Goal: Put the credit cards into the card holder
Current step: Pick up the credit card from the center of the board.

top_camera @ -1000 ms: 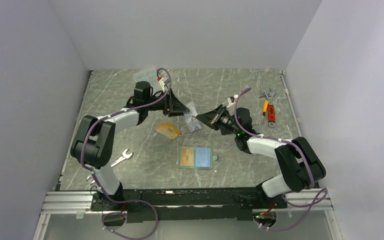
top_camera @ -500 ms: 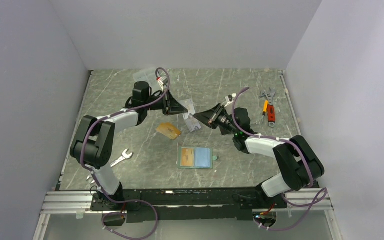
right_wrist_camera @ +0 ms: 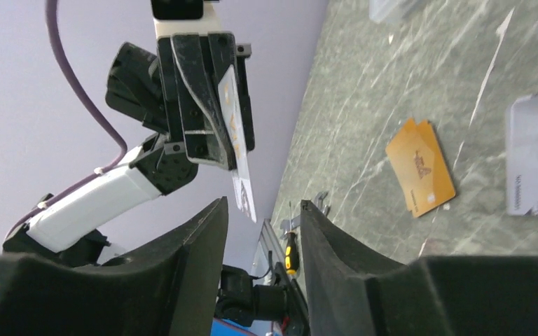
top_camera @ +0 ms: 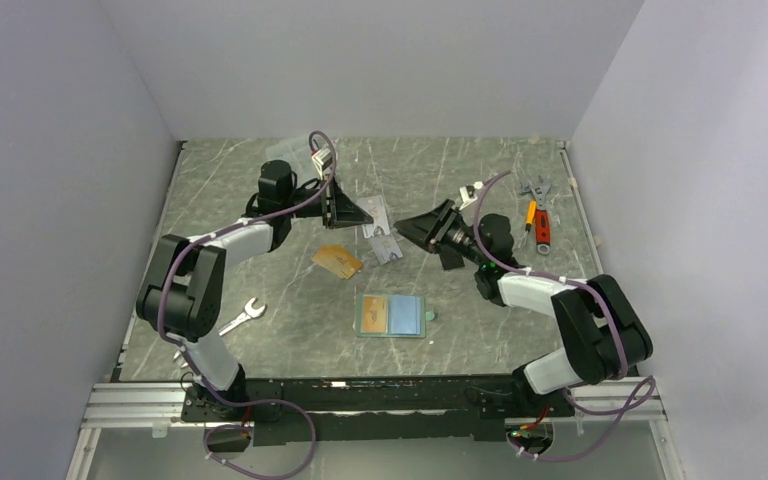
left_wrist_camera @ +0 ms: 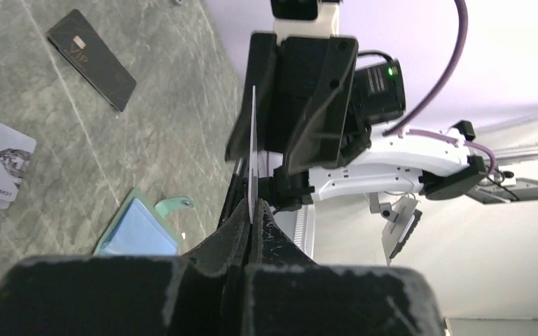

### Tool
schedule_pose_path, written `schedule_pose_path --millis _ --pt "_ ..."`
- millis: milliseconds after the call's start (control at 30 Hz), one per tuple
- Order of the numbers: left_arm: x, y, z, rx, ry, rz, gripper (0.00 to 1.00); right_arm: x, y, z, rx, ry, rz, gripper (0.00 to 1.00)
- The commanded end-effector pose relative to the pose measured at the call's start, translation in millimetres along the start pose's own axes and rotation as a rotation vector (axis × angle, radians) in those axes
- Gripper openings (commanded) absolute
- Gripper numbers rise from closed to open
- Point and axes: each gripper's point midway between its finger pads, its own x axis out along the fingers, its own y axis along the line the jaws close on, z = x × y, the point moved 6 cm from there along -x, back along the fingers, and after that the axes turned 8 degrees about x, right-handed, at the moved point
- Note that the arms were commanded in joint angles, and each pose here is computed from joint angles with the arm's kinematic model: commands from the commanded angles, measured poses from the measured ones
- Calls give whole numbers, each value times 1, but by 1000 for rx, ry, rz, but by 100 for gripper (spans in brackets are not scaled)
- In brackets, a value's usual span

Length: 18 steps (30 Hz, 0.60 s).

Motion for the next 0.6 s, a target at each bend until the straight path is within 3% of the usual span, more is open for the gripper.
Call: schedule_pose_path --millis 0,200,367,567 --pt "-9 -37 1 136 24 -108 0 -10 35 12 -171 67 114 48" --pt "-5 -50 -11 197 90 -156 0 -7 62 9 -277 196 187 54" --pt "-3 -65 -19 238 133 -207 0 -10 77 -3 -339 248 215 53" --pt "-3 -77 -21 277 153 -242 0 -12 78 -15 -346 257 191 32"
